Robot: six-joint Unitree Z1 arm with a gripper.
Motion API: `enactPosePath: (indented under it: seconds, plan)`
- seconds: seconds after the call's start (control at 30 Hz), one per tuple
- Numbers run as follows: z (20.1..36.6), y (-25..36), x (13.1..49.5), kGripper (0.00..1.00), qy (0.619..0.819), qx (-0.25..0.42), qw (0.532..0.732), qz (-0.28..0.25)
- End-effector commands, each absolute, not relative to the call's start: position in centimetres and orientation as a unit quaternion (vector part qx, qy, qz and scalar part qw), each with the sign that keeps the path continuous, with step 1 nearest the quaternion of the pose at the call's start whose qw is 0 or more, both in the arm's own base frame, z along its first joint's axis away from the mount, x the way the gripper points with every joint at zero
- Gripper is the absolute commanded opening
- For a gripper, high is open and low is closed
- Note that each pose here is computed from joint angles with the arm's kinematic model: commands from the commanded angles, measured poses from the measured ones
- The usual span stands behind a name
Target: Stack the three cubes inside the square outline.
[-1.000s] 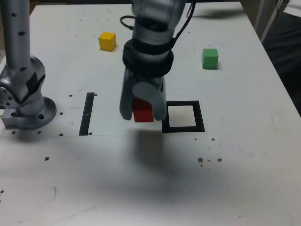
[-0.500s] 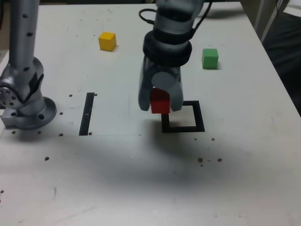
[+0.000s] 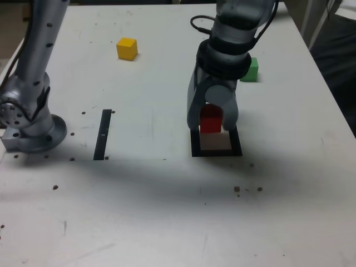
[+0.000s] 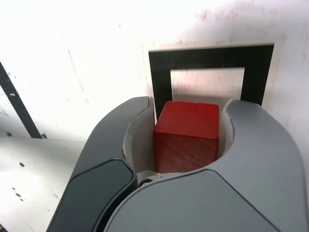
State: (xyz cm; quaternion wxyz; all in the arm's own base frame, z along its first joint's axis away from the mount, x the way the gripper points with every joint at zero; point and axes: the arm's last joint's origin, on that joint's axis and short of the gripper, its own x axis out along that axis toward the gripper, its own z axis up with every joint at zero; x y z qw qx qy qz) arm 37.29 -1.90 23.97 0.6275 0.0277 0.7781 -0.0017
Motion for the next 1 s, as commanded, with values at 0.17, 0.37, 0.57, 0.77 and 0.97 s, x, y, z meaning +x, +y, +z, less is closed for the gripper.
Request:
enactPosePath:
  seconds: [0.17,0.37,0.57,0.77,0.97]
  plan:
    - [22.9,-1.1,38.2,0.33,0.782,0.024,0.622,-0.003]
    - [22.2,-1.1,38.6,0.33,0.785,0.020,0.618,-0.009]
    - [21.6,-1.2,38.8,0.37,0.786,0.017,0.618,-0.015]
    - [21.1,-1.1,38.7,0.92,0.784,0.014,0.620,-0.016]
    - [20.8,-0.9,38.3,0.99,0.788,0.009,0.615,-0.015]
